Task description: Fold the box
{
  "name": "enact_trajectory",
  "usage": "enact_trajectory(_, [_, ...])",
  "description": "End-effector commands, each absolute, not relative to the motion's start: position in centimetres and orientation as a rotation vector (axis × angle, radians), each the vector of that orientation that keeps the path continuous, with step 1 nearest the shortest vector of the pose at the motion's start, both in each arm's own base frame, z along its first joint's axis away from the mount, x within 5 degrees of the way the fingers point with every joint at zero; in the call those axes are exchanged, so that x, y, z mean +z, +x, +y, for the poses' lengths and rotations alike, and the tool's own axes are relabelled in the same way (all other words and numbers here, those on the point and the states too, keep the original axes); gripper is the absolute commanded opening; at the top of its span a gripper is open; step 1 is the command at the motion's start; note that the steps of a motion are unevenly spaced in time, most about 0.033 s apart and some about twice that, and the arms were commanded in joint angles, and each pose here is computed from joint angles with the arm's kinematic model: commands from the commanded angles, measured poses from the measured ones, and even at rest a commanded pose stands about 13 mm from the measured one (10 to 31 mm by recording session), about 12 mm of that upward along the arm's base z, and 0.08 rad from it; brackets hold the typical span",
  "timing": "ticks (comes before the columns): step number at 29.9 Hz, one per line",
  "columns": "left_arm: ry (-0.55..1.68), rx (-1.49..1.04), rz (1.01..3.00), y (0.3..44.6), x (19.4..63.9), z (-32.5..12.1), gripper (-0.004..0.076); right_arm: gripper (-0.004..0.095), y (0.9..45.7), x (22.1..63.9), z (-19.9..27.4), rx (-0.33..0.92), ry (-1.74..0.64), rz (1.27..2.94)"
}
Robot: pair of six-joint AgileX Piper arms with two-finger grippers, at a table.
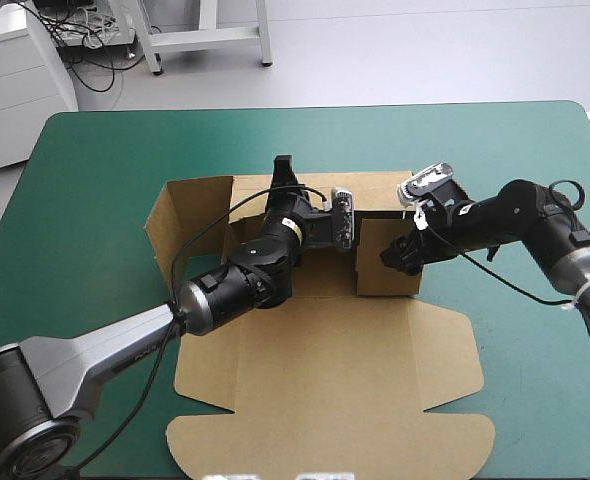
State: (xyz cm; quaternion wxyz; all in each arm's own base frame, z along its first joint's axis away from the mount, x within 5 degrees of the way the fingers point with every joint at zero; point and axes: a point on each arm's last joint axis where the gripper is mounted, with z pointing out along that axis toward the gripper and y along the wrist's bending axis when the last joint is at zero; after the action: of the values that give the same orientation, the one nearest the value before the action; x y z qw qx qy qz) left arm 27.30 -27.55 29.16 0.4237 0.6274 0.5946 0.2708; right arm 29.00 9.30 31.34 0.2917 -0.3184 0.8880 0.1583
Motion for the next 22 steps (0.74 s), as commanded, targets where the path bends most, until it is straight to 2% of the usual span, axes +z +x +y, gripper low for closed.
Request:
enact_trajectory(1, [1.536,0.477,1.685,26.3,27.1,-28.1,-0.0032,0.0778,28.9,33.3,9.3,0.399,-0.815,2.268])
enact_trajectory(6, [1.538,0.474,1.682,26.2,27.1,-28.2,-0.0032,0.0773,29.0,33.3,9.3,0.385,-0.839,2.252])
enact_trajectory(12, [1.545,0.442,1.653,26.0,27.1,-28.7,-0.0032,0.0663,28.8,33.4,9.9,0.394,-0.9,2.221])
enact_trajectory(17, [1.553,0.436,1.643,25.7,27.1,-28.9,-0.0032,0.063,28.7,33.3,11.0,0.304,-0.942,2.195])
enact_trajectory(20, [1.554,0.442,1.647,25.6,27.1,-28.9,-0.0032,0.0513,28.8,33.2,10.9,0.23,-0.938,2.21])
enact_trajectory(22, [1.554,0.451,1.655,25.6,27.1,-28.8,-0.0032,0.0381,28.7,33.1,10.7,0.212,-0.94,2.235])
